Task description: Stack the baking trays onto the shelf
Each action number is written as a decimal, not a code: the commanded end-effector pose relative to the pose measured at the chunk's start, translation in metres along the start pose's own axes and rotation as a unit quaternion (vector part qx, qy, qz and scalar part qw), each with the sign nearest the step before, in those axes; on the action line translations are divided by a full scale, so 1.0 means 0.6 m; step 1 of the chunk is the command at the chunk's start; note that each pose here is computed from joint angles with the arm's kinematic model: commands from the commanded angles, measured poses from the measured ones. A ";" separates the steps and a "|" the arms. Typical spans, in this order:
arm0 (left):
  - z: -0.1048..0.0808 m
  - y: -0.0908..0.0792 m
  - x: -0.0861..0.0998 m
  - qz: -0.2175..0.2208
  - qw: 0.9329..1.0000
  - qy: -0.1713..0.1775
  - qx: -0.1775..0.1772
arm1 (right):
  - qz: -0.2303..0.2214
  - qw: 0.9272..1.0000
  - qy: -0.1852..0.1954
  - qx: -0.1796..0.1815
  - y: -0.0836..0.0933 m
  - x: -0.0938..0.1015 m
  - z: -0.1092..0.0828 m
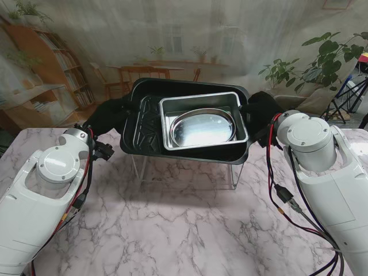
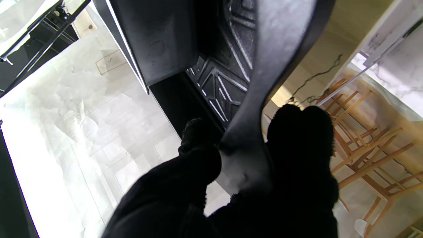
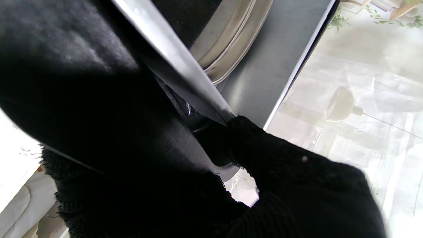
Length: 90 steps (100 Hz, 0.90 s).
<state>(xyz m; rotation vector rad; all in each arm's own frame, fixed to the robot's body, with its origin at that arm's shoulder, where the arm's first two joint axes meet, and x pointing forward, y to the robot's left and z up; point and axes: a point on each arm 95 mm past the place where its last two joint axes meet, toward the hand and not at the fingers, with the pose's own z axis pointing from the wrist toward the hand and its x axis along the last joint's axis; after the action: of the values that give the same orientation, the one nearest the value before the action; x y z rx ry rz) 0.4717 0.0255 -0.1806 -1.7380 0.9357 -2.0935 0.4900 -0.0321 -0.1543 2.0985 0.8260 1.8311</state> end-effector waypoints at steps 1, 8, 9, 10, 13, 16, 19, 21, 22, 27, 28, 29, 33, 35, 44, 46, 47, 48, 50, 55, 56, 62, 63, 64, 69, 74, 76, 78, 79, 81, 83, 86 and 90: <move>0.014 0.048 0.079 -0.020 0.997 0.067 -0.038 | 0.014 0.996 0.069 0.053 -0.059 0.073 -0.002; 0.020 0.049 0.073 -0.021 0.997 0.059 -0.034 | 0.014 0.997 0.065 0.050 -0.061 0.070 0.003; 0.021 0.050 0.072 -0.021 0.998 0.058 -0.034 | 0.015 0.997 0.065 0.049 -0.061 0.070 0.004; 0.022 0.050 0.071 -0.021 0.998 0.057 -0.033 | 0.015 0.997 0.064 0.048 -0.061 0.069 0.004; 0.024 0.051 0.068 -0.021 0.998 0.054 -0.032 | 0.017 0.997 0.063 0.047 -0.062 0.067 0.007; 0.026 0.052 0.066 -0.022 0.998 0.050 -0.030 | 0.017 0.997 0.061 0.045 -0.062 0.066 0.009; 0.028 0.053 0.064 -0.024 0.998 0.048 -0.030 | 0.018 0.997 0.060 0.044 -0.062 0.064 0.012; 0.030 0.054 0.062 -0.024 0.998 0.046 -0.029 | 0.018 0.997 0.059 0.043 -0.062 0.063 0.013; 0.030 0.054 0.062 -0.024 0.998 0.045 -0.028 | 0.018 0.997 0.059 0.042 -0.062 0.063 0.014; 0.032 0.056 0.061 -0.027 0.998 0.043 -0.027 | 0.019 0.997 0.058 0.040 -0.063 0.061 0.017; 0.032 0.056 0.061 -0.028 0.998 0.043 -0.027 | 0.020 0.997 0.057 0.040 -0.063 0.061 0.017; 0.032 0.056 0.060 -0.028 0.998 0.043 -0.027 | 0.020 0.997 0.057 0.040 -0.063 0.061 0.018; 0.033 0.057 0.060 -0.028 0.998 0.043 -0.026 | 0.021 0.997 0.056 0.039 -0.063 0.060 0.020; 0.034 0.057 0.060 -0.028 0.998 0.043 -0.025 | 0.023 0.997 0.056 0.040 -0.063 0.059 0.021; 0.039 0.059 0.059 -0.029 0.999 0.040 -0.022 | 0.027 0.997 0.056 0.039 -0.064 0.058 0.025; 0.041 0.059 0.058 -0.029 0.999 0.039 -0.021 | 0.027 0.997 0.056 0.038 -0.065 0.057 0.027; 0.042 0.060 0.057 -0.028 0.999 0.039 -0.021 | 0.027 0.997 0.056 0.038 -0.065 0.057 0.027; 0.043 0.060 0.057 -0.028 0.999 0.038 -0.020 | 0.027 0.997 0.057 0.037 -0.065 0.057 0.028; 0.044 0.061 0.056 -0.029 0.999 0.037 -0.020 | 0.028 0.997 0.057 0.037 -0.065 0.057 0.028; 0.048 0.063 0.055 -0.031 0.999 0.033 -0.020 | 0.030 0.997 0.056 0.037 -0.066 0.056 0.031; 0.049 0.064 0.054 -0.031 0.999 0.033 -0.020 | 0.031 0.997 0.056 0.036 -0.066 0.056 0.031; 0.053 0.066 0.052 -0.032 0.999 0.028 -0.019 | 0.033 0.997 0.055 0.035 -0.066 0.055 0.033; 0.054 0.066 0.052 -0.033 0.999 0.028 -0.019 | 0.033 0.997 0.054 0.035 -0.065 0.055 0.033; 0.054 0.066 0.051 -0.034 0.999 0.027 -0.018 | 0.034 0.997 0.054 0.034 -0.065 0.055 0.034; 0.057 0.067 0.050 -0.035 0.999 0.024 -0.016 | 0.035 0.997 0.053 0.032 -0.065 0.054 0.035; 0.061 0.067 0.048 -0.036 0.999 0.021 -0.014 | 0.035 0.998 0.051 0.030 -0.065 0.054 0.037; 0.062 0.067 0.048 -0.037 0.999 0.020 -0.014 | 0.035 0.998 0.050 0.029 -0.065 0.054 0.038; 0.063 0.067 0.047 -0.038 0.999 0.018 -0.014 | 0.036 0.998 0.049 0.028 -0.065 0.053 0.040; 0.063 0.067 0.047 -0.039 0.999 0.018 -0.013 | 0.036 0.998 0.049 0.028 -0.065 0.053 0.040; 0.065 0.067 0.046 -0.038 0.999 0.017 -0.013 | 0.036 0.998 0.047 0.027 -0.065 0.053 0.041; 0.066 0.067 0.045 -0.037 0.999 0.016 -0.012 | 0.037 0.998 0.046 0.026 -0.065 0.052 0.043; 0.068 0.067 0.044 -0.037 0.999 0.014 -0.011 | 0.038 0.998 0.045 0.025 -0.064 0.052 0.045; 0.070 0.067 0.042 -0.040 0.999 0.011 -0.010 | 0.039 0.998 0.042 0.023 -0.064 0.050 0.048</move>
<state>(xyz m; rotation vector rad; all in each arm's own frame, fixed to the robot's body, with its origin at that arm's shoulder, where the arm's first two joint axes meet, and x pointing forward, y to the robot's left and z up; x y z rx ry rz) 0.5038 0.0172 -0.1999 -1.8144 0.8222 -2.0170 0.5142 -0.0272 -0.1752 2.1330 0.7411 1.8105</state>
